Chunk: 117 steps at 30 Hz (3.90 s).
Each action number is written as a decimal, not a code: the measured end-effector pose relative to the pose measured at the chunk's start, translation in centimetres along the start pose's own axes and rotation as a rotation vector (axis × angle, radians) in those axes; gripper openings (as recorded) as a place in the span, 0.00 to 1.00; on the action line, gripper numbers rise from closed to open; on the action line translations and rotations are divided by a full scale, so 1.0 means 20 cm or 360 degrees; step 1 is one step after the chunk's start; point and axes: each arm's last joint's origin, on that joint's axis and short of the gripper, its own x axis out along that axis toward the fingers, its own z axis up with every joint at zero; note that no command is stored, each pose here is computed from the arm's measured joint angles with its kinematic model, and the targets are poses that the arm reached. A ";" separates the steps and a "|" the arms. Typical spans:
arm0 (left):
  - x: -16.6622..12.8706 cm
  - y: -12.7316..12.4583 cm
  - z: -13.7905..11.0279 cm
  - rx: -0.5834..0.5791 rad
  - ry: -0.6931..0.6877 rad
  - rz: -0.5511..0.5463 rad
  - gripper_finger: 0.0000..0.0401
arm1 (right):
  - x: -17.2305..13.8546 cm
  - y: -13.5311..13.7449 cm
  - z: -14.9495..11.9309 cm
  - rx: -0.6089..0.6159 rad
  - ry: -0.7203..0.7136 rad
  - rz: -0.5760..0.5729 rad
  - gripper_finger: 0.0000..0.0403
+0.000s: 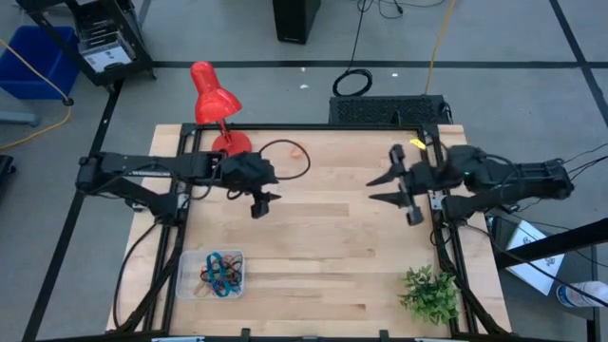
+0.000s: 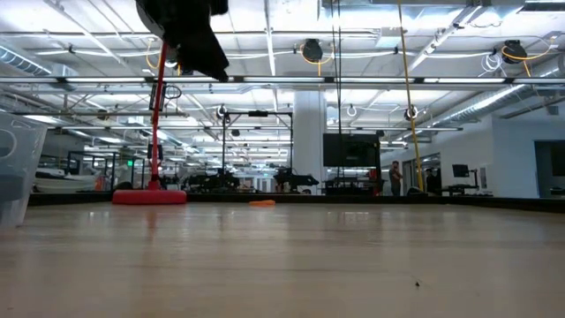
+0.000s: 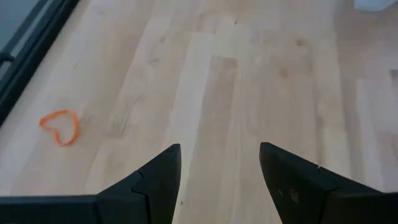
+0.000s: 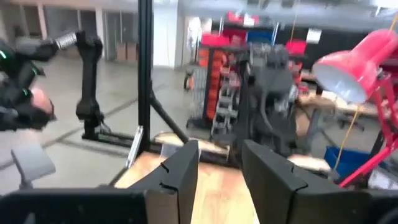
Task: Pick and place rubber bands into bin
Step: Put the orange rubber band into the transparent bin
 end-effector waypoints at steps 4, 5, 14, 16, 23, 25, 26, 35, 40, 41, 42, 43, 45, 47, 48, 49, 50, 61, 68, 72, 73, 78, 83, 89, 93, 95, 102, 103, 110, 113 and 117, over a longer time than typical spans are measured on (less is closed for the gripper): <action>0.08 0.08 0.02 -0.0016 -0.0001 -0.0046 0.56 | -0.12 0.02 -0.06 0.0004 -0.0080 -0.0009 0.30; 0.11 0.09 0.03 0.0016 -0.0022 -0.0067 0.56 | -0.13 0.02 -0.08 0.0005 -0.0082 -0.0008 0.30; 0.38 0.31 0.07 0.0053 -0.0149 0.0142 0.56 | -0.18 0.04 -0.17 0.0023 0.0018 -0.0001 0.30; 0.44 0.36 0.06 -0.0020 -0.0155 0.0198 0.56 | -0.18 0.04 -0.18 0.0023 0.0033 0.0000 0.30; 0.62 0.51 0.11 -0.0123 0.0046 0.0440 0.56 | -0.19 0.04 -0.19 0.0026 0.0073 0.0003 0.30; 0.67 0.55 0.16 -0.0117 0.0076 0.0465 0.56 | -0.19 0.04 -0.20 0.0028 0.0089 0.0004 0.30; 0.69 0.56 0.18 -0.0124 0.0106 0.0470 0.56 | -0.19 0.04 -0.20 0.0029 0.0094 0.0004 0.29; 0.90 0.74 0.09 -0.0464 0.0426 0.0646 0.56 | -0.19 0.04 -0.20 0.0072 0.0090 0.0003 0.30; 0.95 0.80 0.02 -0.0549 0.0517 0.0660 0.56 | -0.19 0.04 -0.19 0.0062 0.0079 -0.0007 0.30; 0.95 0.81 0.02 -0.0555 0.0517 0.0663 0.56 | -0.19 0.04 -0.19 0.0057 0.0071 -0.0007 0.30; 0.95 0.81 0.01 -0.0558 0.0523 0.0665 0.56 | -0.19 0.04 -0.19 0.0052 0.0066 -0.0008 0.29; 0.96 0.82 0.01 -0.0561 0.0526 0.0667 0.56 | -0.19 0.04 -0.19 0.0048 0.0065 -0.0008 0.29; 0.95 0.83 0.01 -0.0567 0.0523 0.0666 0.56 | -0.19 0.04 -0.19 0.0046 0.0060 -0.0021 0.29; 0.95 0.84 0.01 -0.0569 0.0514 0.0650 0.56 | -0.19 0.03 -0.19 0.0041 0.0062 -0.0056 0.29; 0.95 0.84 0.01 -0.0561 0.0511 0.0645 0.56 | -0.19 0.03 -0.19 0.0037 0.0064 -0.0079 0.29; 0.95 0.85 0.01 -0.0546 0.0508 0.0634 0.55 | -0.19 0.03 -0.19 0.0034 0.0065 -0.0095 0.29; 0.96 0.85 0.01 -0.0528 0.0504 0.0612 0.54 | -0.19 0.03 -0.19 0.0030 0.0067 -0.0116 0.29; 1.06 0.88 -0.04 -0.0499 0.0514 0.0538 0.30 | -0.19 0.02 -0.19 0.0018 0.0070 -0.0170 0.28; 1.06 0.88 -0.05 -0.0478 0.0535 0.0540 0.20 | -0.19 0.02 -0.19 0.0011 0.0064 -0.0168 0.28; 1.06 0.88 -0.06 -0.0418 0.0560 0.0531 0.13 | -0.19 0.02 -0.18 0.0008 0.0062 -0.0168 0.28; 1.06 0.88 -0.06 -0.0396 0.0567 0.0529 0.12 | -0.19 0.02 -0.18 0.0008 0.0062 -0.0168 0.28; 1.06 0.88 -0.06 -0.0348 0.0588 0.0525 0.08 | -0.19 0.02 -0.18 0.0007 0.0063 -0.0168 0.28; 1.06 0.88 -0.07 -0.0336 0.0601 0.0531 0.07 | -0.19 0.02 -0.19 0.0007 0.0065 -0.0167 0.28; 1.06 0.88 -0.07 -0.0291 0.0612 0.0522 0.06 | -0.19 0.02 -0.19 0.0008 0.0076 -0.0166 0.28; 1.06 0.88 -0.07 -0.0294 0.0614 0.0523 0.06 | -0.19 0.02 -0.19 0.0008 0.0074 -0.0166 0.28; 1.06 0.88 -0.07 -0.0294 0.0614 0.0523 0.06 | -0.19 0.02 -0.19 0.0008 0.0075 -0.0166 0.28; 1.06 0.88 -0.07 -0.0127 0.0647 0.0488 0.02 | -0.19 0.02 -0.20 0.0012 0.0120 -0.0162 0.28; 1.06 0.88 -0.07 -0.0107 0.0650 0.0484 0.02 | -0.19 0.02 -0.20 0.0012 0.0125 -0.0162 0.28; 1.05 0.88 -0.07 -0.0088 0.0654 0.0472 0.01 | -0.19 0.03 -0.23 0.0020 0.0214 -0.0156 0.28; 0.97 0.87 -0.05 -0.0085 0.0693 0.0474 0.01 | -0.19 0.03 -0.24 0.0022 0.0245 -0.0155 0.28; 0.76 0.84 0.10 -0.0071 0.0516 0.0513 0.01 | -0.19 0.03 -0.24 0.0023 0.0259 -0.0157 0.28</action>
